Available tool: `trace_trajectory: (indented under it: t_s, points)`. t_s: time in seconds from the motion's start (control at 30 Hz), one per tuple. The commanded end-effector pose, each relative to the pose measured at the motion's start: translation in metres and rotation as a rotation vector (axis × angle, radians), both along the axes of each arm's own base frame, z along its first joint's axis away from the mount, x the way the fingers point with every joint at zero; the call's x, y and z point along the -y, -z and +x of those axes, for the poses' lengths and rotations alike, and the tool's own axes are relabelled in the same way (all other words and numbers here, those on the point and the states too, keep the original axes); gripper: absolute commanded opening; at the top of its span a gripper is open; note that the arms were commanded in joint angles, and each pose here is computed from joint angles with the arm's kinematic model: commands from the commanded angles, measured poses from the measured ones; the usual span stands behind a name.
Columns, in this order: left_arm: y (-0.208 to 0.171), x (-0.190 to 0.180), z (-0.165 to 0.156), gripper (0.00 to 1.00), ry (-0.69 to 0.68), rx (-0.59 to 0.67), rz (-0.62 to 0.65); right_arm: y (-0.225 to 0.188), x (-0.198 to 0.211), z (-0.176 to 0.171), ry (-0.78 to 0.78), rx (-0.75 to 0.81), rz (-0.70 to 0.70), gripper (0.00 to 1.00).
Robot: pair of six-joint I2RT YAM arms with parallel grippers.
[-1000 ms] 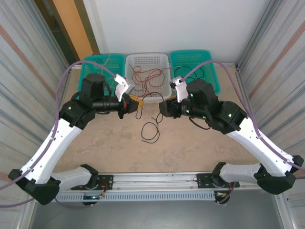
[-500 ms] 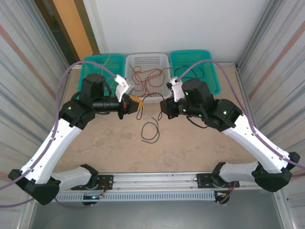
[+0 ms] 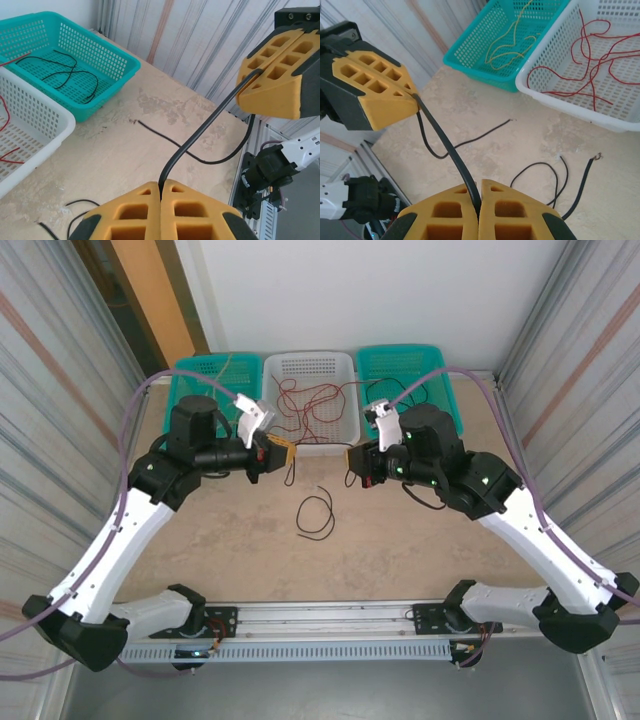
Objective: Untangle the cables
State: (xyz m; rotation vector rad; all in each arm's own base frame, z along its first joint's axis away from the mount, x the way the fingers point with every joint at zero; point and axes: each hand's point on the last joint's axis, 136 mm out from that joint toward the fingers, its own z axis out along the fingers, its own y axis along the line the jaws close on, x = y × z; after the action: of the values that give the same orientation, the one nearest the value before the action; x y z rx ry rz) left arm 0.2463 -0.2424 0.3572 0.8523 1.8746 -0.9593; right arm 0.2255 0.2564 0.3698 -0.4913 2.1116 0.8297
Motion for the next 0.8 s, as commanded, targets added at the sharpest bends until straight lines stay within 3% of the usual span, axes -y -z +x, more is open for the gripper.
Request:
trace_trajectory:
  t_s: [0.0, 0.13, 0.23, 0.43, 0.67, 0.7, 0.77]
  points:
    - [0.018, -0.015, 0.02, 0.25, -0.133, -0.054, 0.028, -0.014, 0.022, 0.006, 0.087, 0.01, 0.056, 0.0]
    - [0.033, -0.014, 0.018, 0.52, -0.155, -0.112, -0.016, -0.008, 0.048, 0.034, 0.221, -0.033, 0.023, 0.0]
    - [0.056, -0.017, 0.018, 0.62, -0.193, -0.182, -0.008, -0.004, 0.072, 0.062, 0.333, -0.074, -0.002, 0.0]
    - [0.092, -0.022, 0.009, 0.61, -0.252, -0.282, 0.022, 0.006, 0.124, 0.138, 0.514, -0.21, 0.048, 0.0]
    - [0.101, -0.021, -0.006, 0.59, -0.247, -0.307, 0.017, 0.025, 0.165, 0.227, 0.633, -0.289, 0.054, 0.0]
    - [0.1, -0.021, -0.007, 0.59, -0.247, -0.306, 0.018, 0.033, 0.169, 0.238, 0.646, -0.303, 0.038, 0.01]
    - [0.098, -0.022, -0.008, 0.59, -0.25, -0.3, 0.019, 0.053, 0.174, 0.255, 0.663, -0.353, -0.002, 0.18]
